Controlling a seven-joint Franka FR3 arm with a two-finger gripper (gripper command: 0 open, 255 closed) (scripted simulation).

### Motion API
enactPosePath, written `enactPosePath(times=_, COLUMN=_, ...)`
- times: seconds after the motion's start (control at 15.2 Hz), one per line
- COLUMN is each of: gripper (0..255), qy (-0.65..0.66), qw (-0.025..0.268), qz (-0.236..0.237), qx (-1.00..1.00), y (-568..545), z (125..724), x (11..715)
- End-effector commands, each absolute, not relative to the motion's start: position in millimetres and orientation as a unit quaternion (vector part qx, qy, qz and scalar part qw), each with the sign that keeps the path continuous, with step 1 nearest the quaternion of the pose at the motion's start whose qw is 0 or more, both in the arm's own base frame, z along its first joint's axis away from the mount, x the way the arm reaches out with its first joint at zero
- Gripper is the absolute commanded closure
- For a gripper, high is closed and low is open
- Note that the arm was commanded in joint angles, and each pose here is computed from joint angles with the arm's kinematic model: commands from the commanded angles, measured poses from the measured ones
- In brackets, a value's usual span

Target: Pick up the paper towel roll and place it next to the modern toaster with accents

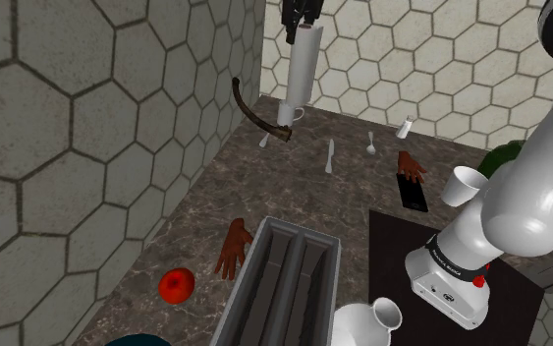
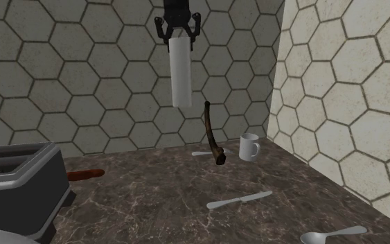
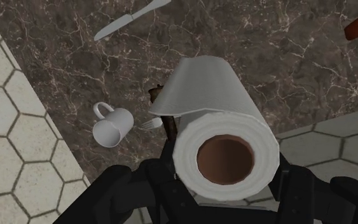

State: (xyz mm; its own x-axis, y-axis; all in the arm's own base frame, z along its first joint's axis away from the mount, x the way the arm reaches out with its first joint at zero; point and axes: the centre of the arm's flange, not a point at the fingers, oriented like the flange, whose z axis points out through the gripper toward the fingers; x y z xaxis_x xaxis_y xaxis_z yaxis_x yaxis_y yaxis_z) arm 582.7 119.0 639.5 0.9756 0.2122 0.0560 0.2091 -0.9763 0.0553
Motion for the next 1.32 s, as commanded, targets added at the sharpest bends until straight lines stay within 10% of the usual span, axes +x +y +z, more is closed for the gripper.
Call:
enactPosePath(times=0.0, gripper=255, qy=0.105, qw=0.025, qz=0.031, qx=0.994, y=142, z=641, x=572)
enactPosePath(times=1.25, gripper=255, qy=0.105, qw=0.025, qz=0.031, qx=0.994, y=376, z=638, x=480)
